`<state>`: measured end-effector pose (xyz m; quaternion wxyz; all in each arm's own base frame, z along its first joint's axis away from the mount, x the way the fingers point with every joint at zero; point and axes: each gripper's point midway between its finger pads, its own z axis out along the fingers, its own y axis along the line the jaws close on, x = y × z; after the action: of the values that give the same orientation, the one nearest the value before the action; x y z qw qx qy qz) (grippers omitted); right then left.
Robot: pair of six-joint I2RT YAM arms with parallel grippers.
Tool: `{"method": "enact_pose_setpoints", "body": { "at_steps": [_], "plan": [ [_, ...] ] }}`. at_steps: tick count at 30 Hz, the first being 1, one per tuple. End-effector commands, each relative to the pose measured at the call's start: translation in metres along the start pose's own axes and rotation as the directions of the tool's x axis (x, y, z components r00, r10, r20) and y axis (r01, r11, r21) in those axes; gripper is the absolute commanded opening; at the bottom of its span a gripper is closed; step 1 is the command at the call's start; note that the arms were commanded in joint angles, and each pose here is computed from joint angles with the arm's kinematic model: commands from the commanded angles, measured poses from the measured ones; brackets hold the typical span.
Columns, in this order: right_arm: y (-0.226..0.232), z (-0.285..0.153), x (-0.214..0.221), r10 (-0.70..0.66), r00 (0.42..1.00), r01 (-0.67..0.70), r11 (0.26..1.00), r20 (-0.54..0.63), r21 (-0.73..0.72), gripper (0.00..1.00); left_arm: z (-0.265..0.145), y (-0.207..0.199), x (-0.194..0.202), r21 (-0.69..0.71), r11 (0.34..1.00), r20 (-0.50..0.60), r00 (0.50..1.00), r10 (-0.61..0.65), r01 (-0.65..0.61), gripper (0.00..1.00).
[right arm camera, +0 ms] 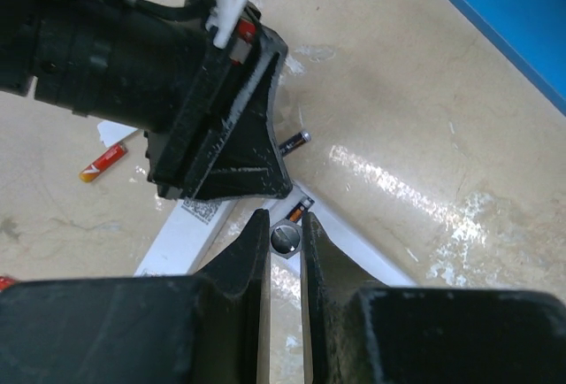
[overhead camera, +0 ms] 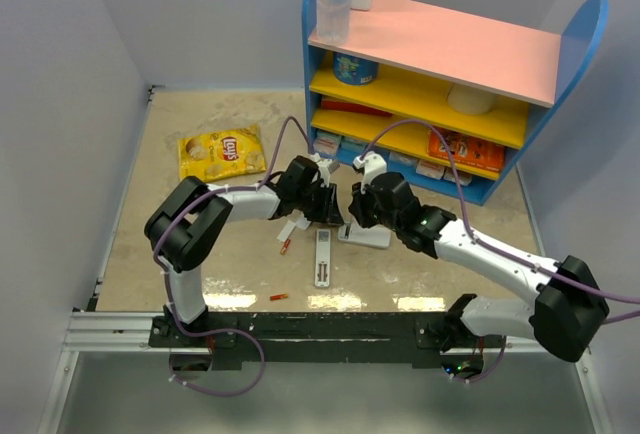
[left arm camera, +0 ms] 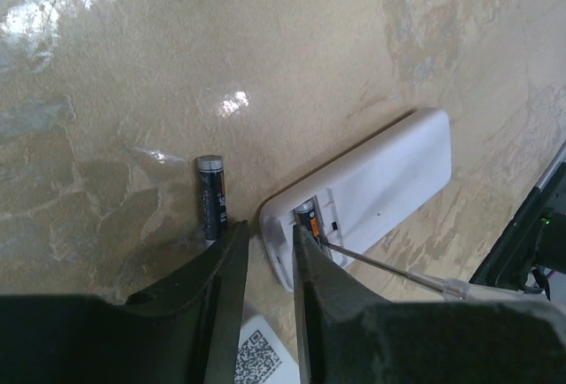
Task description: Unload the batteries from the remote control
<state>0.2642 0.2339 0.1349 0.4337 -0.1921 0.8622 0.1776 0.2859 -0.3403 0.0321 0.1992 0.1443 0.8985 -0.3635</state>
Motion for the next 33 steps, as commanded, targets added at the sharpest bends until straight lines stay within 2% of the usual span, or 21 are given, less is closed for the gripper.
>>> {"method": "enact_pose_setpoints", "body": {
  "at_steps": [1,6,12,18,22,25,33],
  "plan": [
    [-0.001,0.011,0.023,-0.092,0.991,0.096,0.994,-0.093,0.042,0.00,0.004,-0.002,-0.007,0.001,1.000,0.019,1.000,0.002,-0.002,0.31],
    [0.002,0.015,0.035,-0.135,0.982,0.143,0.988,-0.129,0.059,0.00,0.008,-0.001,-0.006,0.000,1.000,0.012,1.000,0.002,-0.002,0.31],
    [0.002,0.006,0.036,-0.129,0.987,0.134,0.990,-0.095,0.048,0.00,0.011,0.002,-0.005,-0.004,1.000,0.004,1.000,-0.003,0.003,0.31],
    [-0.002,0.003,0.035,0.036,0.999,-0.033,0.995,-0.035,0.095,0.00,0.010,0.002,-0.002,-0.001,1.000,0.000,1.000,-0.005,0.005,0.29],
    [0.005,0.002,0.037,0.173,0.984,-0.175,0.983,0.032,0.058,0.00,0.009,0.002,0.003,0.002,1.000,-0.012,1.000,-0.006,0.006,0.18],
    [0.004,-0.001,0.038,0.241,0.967,-0.245,0.969,0.082,0.040,0.00,0.009,0.006,0.005,-0.008,1.000,-0.017,1.000,-0.009,0.009,0.18],
    [-0.007,-0.019,0.033,0.330,0.921,-0.340,0.940,0.206,0.018,0.00,0.009,0.006,0.008,-0.009,1.000,-0.024,1.000,-0.012,0.012,0.11]
  ]
}}
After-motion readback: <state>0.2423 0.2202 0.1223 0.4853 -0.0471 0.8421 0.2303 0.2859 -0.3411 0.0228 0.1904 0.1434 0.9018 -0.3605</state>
